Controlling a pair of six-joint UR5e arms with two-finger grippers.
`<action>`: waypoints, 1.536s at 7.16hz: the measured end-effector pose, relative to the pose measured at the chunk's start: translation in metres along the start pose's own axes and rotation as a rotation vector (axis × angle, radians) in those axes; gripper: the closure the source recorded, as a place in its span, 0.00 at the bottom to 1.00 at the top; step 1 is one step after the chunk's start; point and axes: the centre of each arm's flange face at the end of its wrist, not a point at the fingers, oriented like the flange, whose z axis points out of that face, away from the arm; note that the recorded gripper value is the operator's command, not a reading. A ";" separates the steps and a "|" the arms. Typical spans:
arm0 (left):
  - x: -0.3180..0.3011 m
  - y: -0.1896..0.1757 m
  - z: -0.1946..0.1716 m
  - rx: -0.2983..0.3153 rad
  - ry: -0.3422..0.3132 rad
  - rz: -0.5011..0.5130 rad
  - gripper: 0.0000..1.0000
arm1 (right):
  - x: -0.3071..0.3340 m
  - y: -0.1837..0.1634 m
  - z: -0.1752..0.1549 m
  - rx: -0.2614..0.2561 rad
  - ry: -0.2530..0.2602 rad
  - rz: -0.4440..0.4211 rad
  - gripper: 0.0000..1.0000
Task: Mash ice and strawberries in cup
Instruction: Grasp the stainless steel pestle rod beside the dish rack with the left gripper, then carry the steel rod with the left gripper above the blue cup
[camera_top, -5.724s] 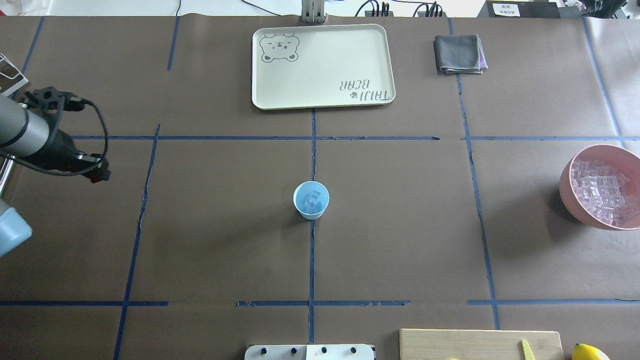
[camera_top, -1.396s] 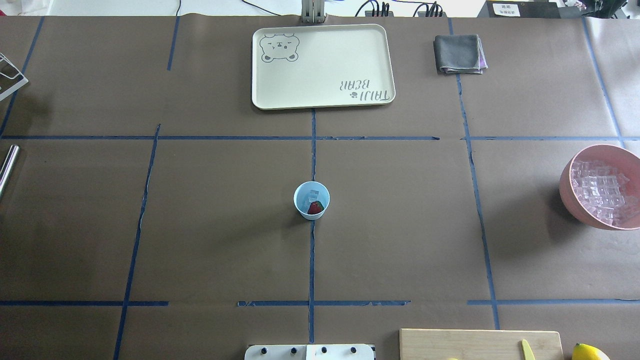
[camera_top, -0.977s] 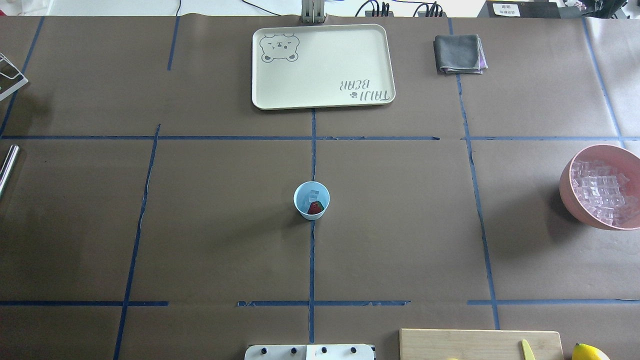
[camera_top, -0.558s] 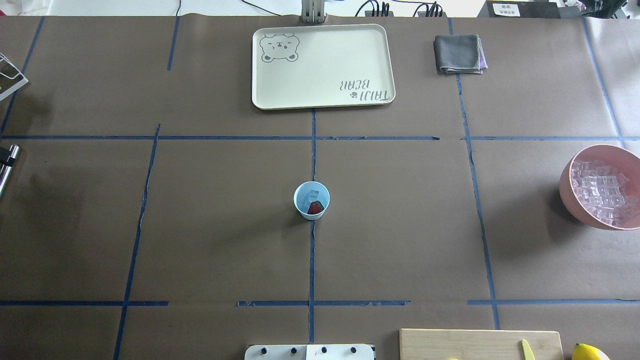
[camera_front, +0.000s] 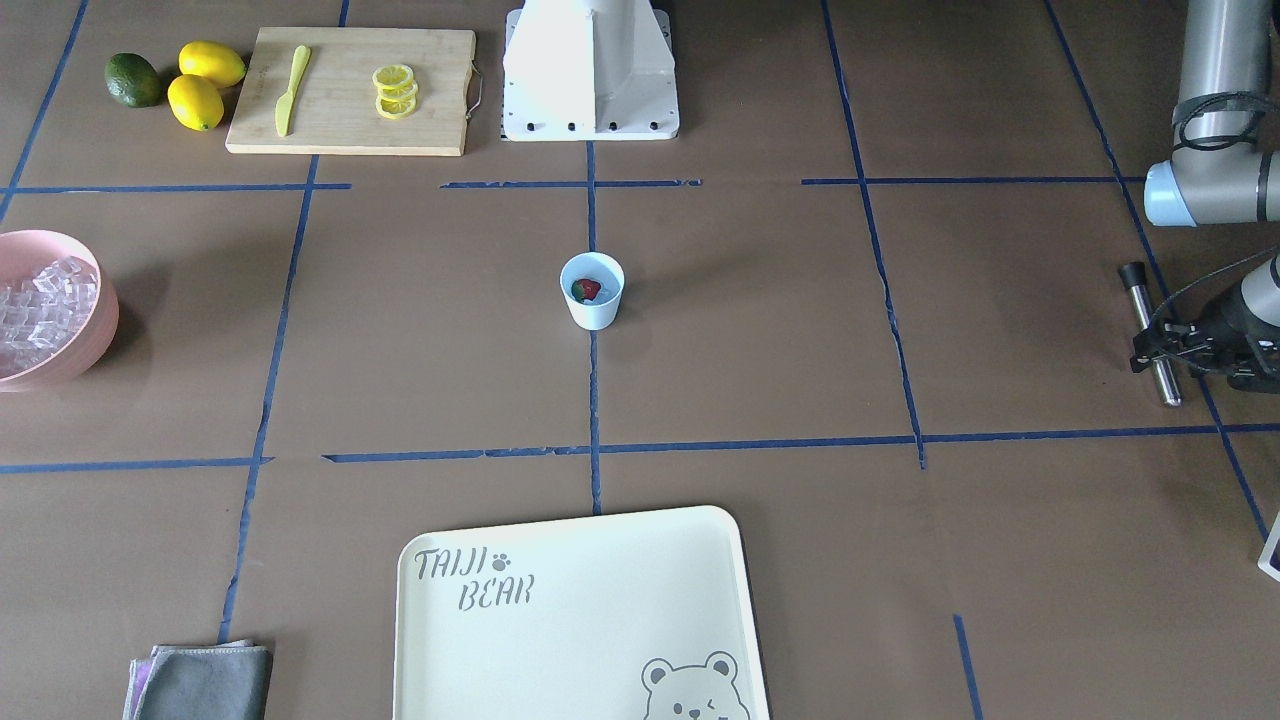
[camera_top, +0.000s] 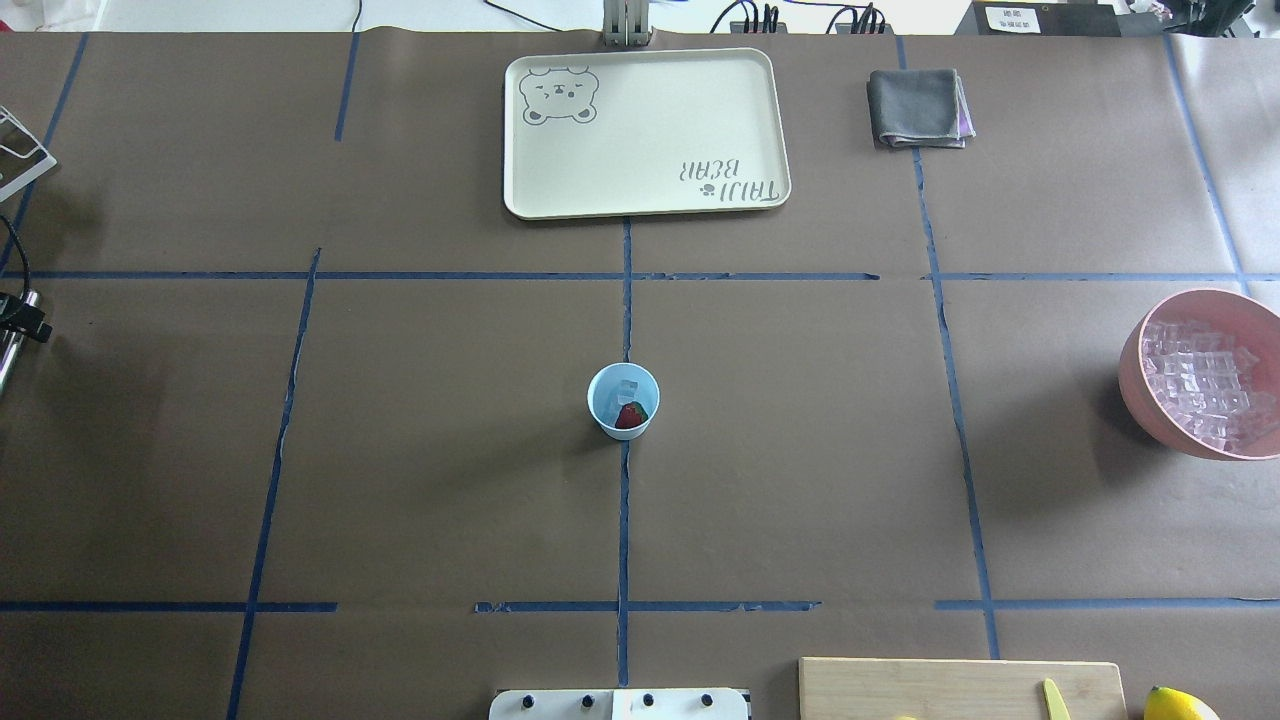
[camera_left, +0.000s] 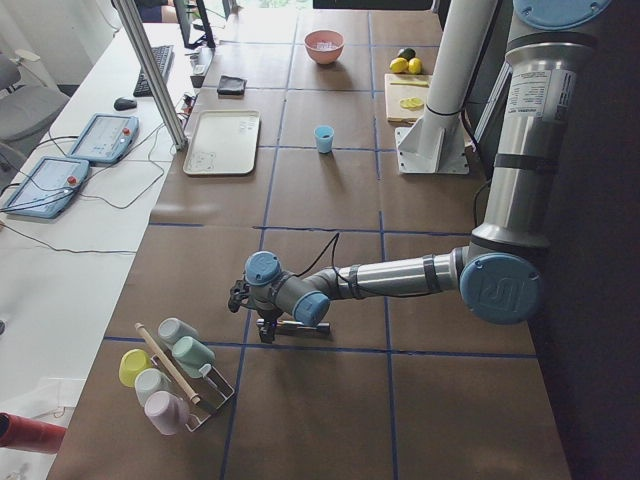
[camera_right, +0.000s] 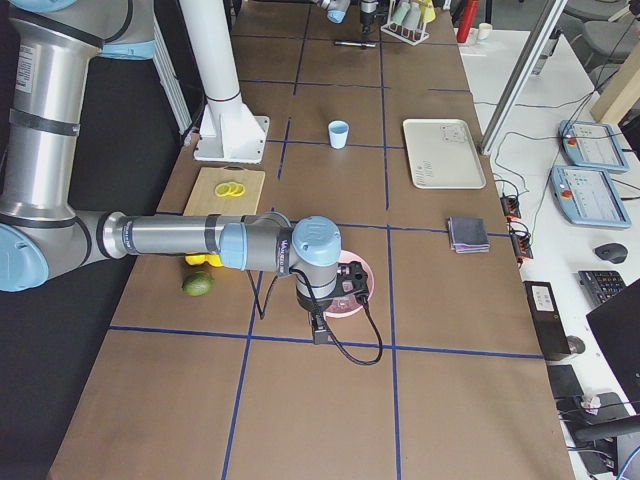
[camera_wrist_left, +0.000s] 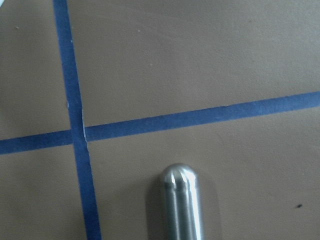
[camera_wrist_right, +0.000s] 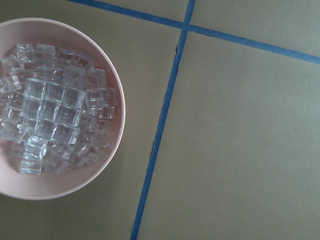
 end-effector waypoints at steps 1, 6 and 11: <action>0.001 0.000 0.000 0.002 0.003 -0.003 0.96 | 0.000 0.000 0.000 0.000 0.000 0.000 0.01; 0.070 -0.023 -0.067 0.162 0.075 0.141 1.00 | 0.000 0.000 -0.001 0.001 0.000 -0.001 0.01; 0.285 -0.068 -0.225 0.508 0.419 0.436 1.00 | -0.001 0.000 -0.001 0.002 0.001 -0.001 0.01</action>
